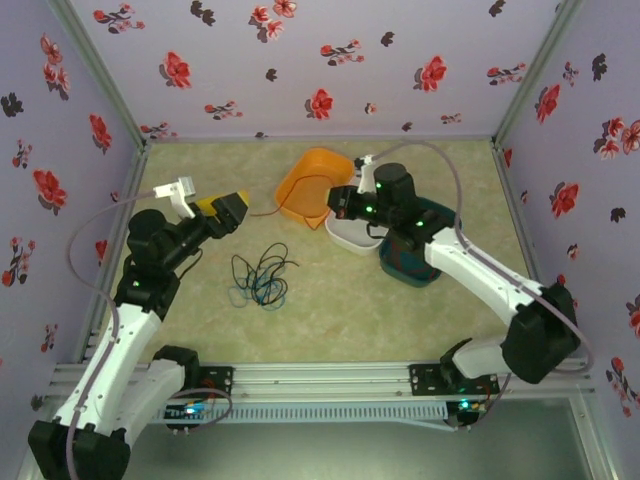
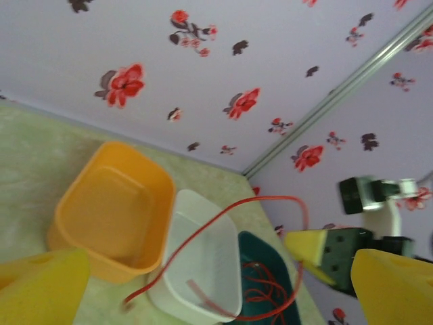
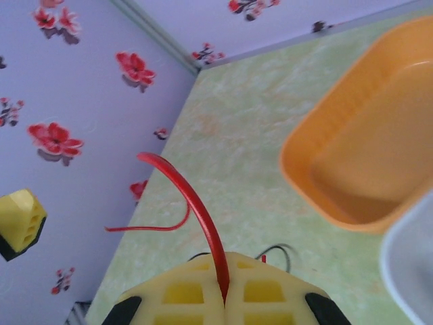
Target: Untangle the cables
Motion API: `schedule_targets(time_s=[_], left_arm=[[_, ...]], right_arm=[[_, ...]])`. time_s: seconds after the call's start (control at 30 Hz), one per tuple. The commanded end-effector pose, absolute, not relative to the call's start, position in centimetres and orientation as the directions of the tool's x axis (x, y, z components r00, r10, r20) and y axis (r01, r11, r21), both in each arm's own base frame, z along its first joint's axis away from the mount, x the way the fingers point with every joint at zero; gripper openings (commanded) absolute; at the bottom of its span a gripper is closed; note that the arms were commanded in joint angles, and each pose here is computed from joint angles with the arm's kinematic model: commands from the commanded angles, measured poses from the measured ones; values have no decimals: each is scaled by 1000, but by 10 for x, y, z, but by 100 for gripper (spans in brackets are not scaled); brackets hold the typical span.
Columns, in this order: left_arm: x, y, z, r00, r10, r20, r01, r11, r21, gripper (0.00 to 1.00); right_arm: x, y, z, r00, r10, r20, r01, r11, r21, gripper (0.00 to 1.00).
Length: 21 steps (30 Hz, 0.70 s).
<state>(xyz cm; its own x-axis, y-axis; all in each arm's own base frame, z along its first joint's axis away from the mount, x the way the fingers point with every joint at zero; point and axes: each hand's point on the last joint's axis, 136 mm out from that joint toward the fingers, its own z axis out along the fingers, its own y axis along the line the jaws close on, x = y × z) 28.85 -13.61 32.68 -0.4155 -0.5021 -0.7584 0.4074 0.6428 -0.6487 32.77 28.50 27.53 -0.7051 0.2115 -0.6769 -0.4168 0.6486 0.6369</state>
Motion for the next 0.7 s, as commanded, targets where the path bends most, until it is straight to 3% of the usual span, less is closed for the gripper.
schedule_targets(time_s=[0.0,0.37,0.67], left_arm=[[288,-118,316,-362,-482,-798,347,725,-595,100],[290,-103,290,-359,-463,-811,254,787,-562,100],[296,-103,283,-372,-477,-796,236,781,-578,100]], right_arm=[[321,246,269,-686,206,-698,-338,759,556,0],[292,145,303,-616,210,-759,-131,923,362,0],[265,86,312,-616,193,-763,33,975,219,0]])
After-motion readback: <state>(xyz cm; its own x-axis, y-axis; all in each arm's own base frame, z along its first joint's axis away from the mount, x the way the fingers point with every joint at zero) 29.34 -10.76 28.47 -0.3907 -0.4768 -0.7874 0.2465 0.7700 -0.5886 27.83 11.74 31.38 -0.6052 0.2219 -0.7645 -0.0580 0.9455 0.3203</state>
